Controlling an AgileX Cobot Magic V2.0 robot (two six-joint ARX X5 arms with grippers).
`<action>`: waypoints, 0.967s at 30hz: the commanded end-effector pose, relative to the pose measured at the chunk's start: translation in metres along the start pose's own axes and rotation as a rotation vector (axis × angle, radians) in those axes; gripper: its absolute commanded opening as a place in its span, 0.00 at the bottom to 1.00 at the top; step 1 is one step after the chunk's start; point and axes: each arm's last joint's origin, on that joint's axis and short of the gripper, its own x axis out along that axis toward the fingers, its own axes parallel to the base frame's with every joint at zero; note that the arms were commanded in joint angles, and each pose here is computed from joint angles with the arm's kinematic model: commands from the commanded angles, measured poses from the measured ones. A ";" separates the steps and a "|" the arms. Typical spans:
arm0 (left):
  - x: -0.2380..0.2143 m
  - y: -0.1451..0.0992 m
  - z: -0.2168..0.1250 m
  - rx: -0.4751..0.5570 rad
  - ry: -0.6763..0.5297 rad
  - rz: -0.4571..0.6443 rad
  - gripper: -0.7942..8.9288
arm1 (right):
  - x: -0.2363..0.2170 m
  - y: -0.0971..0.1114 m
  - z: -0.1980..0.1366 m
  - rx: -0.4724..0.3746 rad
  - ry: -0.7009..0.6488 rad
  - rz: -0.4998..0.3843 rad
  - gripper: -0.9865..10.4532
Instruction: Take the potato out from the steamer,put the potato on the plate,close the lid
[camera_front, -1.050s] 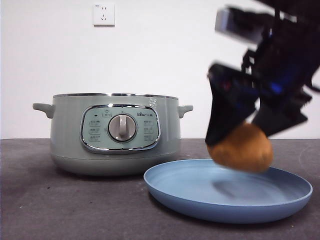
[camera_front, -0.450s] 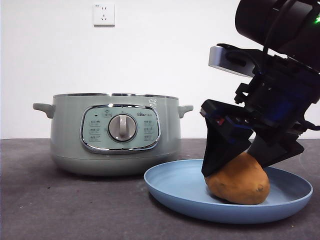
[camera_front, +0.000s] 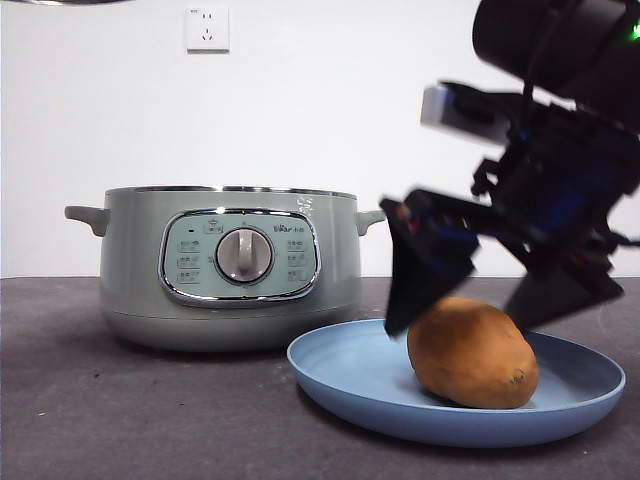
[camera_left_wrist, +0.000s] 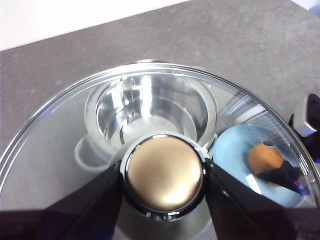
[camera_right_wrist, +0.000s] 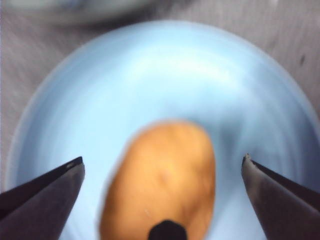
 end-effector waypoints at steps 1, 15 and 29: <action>0.015 0.003 0.013 0.021 -0.050 -0.029 0.07 | -0.013 0.002 0.014 0.004 -0.076 0.008 0.56; 0.129 0.019 0.038 0.038 -0.035 -0.066 0.07 | -0.108 0.004 0.015 -0.005 -0.228 0.025 0.56; 0.218 0.017 0.029 0.079 0.010 -0.098 0.07 | -0.181 0.002 -0.013 0.017 -0.422 0.060 0.56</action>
